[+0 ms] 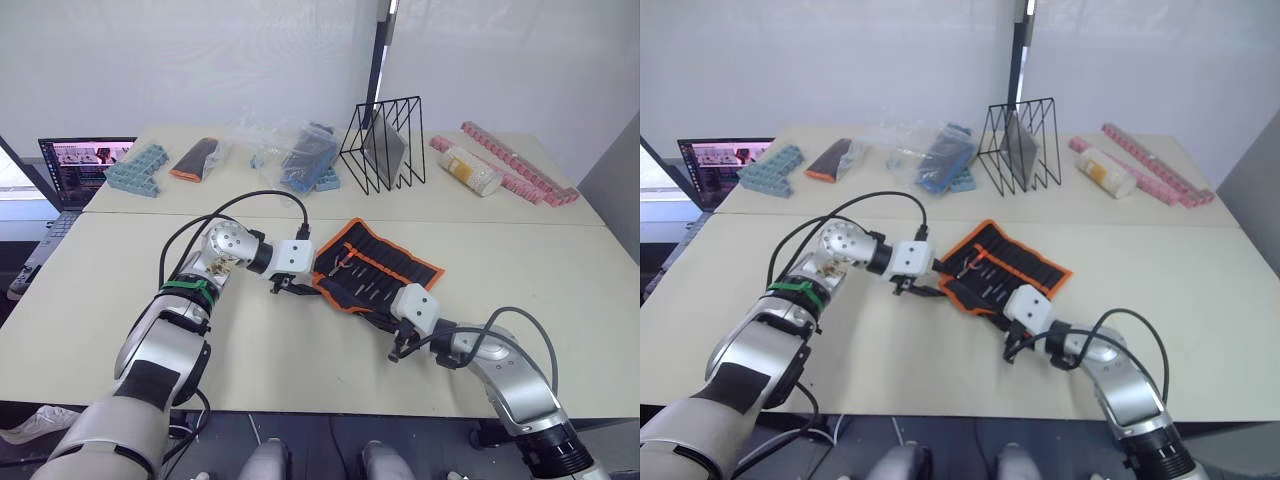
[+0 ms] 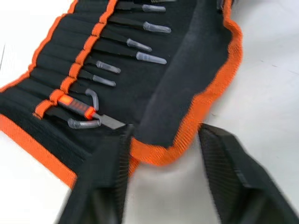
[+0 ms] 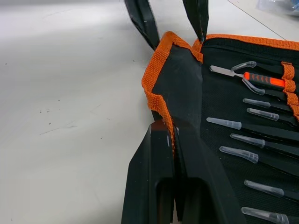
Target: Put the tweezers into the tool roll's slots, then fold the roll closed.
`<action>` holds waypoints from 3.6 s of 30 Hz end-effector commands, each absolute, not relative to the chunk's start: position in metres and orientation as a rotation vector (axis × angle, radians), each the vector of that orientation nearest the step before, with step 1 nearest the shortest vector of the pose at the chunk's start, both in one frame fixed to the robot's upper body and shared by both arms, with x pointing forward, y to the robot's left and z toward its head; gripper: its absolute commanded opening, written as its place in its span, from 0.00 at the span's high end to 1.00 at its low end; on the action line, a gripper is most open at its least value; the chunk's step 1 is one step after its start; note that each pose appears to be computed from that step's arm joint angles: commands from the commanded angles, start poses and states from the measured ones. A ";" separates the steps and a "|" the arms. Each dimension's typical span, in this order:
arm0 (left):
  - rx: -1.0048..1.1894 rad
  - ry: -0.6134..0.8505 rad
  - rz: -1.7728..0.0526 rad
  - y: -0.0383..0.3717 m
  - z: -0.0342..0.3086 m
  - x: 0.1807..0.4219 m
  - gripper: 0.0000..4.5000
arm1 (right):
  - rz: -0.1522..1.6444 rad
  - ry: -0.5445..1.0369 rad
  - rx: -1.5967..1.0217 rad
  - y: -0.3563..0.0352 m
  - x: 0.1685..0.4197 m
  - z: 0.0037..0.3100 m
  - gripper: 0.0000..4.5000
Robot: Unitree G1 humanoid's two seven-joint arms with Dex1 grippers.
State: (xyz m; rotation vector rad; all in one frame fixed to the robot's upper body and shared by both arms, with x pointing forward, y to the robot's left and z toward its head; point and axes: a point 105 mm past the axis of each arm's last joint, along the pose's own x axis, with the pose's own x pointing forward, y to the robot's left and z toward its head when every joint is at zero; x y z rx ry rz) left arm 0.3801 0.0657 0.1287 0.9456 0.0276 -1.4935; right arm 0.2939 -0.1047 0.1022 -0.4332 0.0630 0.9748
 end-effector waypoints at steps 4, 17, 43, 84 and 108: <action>0.990 -0.016 -1.483 0.058 0.138 0.384 1.00 | 0.958 0.009 -0.456 -0.107 0.295 0.116 1.00; 0.998 0.068 -1.528 0.089 0.126 0.370 1.00 | 0.905 0.016 -0.465 -0.117 0.319 0.112 1.00; 0.703 0.248 -1.493 0.090 0.128 0.278 1.00 | 1.167 0.054 -0.514 -0.127 0.287 0.112 1.00; 0.402 0.024 -0.999 0.098 0.179 0.344 0.34 | 0.756 -0.083 -0.143 -0.149 0.351 0.159 0.09; 0.316 0.256 -0.897 0.081 0.073 0.340 1.00 | 0.803 0.086 -0.214 -0.109 0.332 0.071 0.99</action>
